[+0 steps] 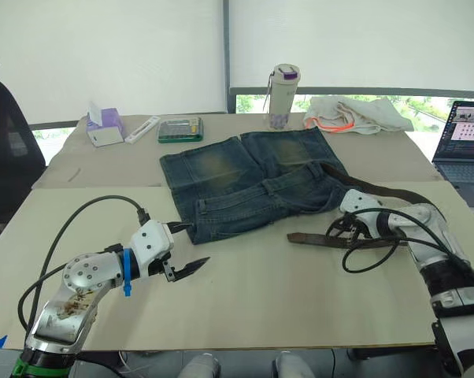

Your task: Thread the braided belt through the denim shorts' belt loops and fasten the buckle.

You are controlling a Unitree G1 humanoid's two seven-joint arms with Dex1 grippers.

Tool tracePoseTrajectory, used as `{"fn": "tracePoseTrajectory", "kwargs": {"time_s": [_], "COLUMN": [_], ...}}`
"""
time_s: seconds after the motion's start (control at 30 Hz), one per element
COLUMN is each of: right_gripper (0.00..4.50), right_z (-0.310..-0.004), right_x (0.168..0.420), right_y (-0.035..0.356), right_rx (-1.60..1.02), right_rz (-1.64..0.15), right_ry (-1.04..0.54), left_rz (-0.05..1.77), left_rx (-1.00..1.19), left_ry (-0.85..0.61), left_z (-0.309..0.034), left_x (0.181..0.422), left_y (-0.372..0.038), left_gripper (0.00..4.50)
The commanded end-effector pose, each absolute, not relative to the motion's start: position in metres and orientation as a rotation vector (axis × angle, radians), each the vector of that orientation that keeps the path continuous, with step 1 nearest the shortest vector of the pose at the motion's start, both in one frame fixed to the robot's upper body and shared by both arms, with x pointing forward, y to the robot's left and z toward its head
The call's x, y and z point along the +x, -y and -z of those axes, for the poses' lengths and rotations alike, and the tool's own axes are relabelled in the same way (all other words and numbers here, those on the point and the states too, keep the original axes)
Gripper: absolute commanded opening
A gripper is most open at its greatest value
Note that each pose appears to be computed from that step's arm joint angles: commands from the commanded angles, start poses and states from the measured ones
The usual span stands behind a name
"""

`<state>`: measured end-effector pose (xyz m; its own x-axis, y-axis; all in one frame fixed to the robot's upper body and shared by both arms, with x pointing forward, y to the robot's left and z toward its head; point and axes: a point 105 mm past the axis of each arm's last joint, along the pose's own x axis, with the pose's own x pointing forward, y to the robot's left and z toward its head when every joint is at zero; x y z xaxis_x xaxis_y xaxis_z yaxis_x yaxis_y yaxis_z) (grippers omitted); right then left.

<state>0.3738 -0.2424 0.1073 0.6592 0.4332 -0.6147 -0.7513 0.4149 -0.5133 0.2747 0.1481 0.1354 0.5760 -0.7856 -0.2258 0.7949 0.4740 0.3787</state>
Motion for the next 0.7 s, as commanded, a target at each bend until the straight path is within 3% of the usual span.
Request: {"fn": "tracePoseTrajectory", "kwargs": {"time_s": [0.03,0.3,0.43,0.6,0.7], "right_gripper": [1.56,4.33,4.44,4.44,3.77], "right_z": [-0.130,-0.136,-0.139,-0.114,-0.114], "right_x": [0.381,0.418,0.434,0.430,0.430], "right_y": [0.244,0.240,0.225,0.227,0.224], "right_rx": [-0.991,-1.128,-1.114,-1.071,-1.012], "right_rz": [-0.756,-0.613,-0.599,-0.690,-0.701], "right_ry": [-0.328,-0.229,-0.209,-0.405,-0.422], "left_rz": [0.974,0.965,0.955,0.943,0.940], "left_rx": [0.500,0.500,0.499,0.497,0.500], "left_ry": [0.013,0.027,0.028,0.028,0.031], "left_z": [-0.144,-0.145,-0.144,-0.143,-0.143], "left_x": [0.278,0.280,0.277,0.279,0.279], "left_y": [-0.148,-0.146,-0.146,-0.146,-0.146], "left_gripper": [4.50,4.50,4.50,4.50,4.50]}}
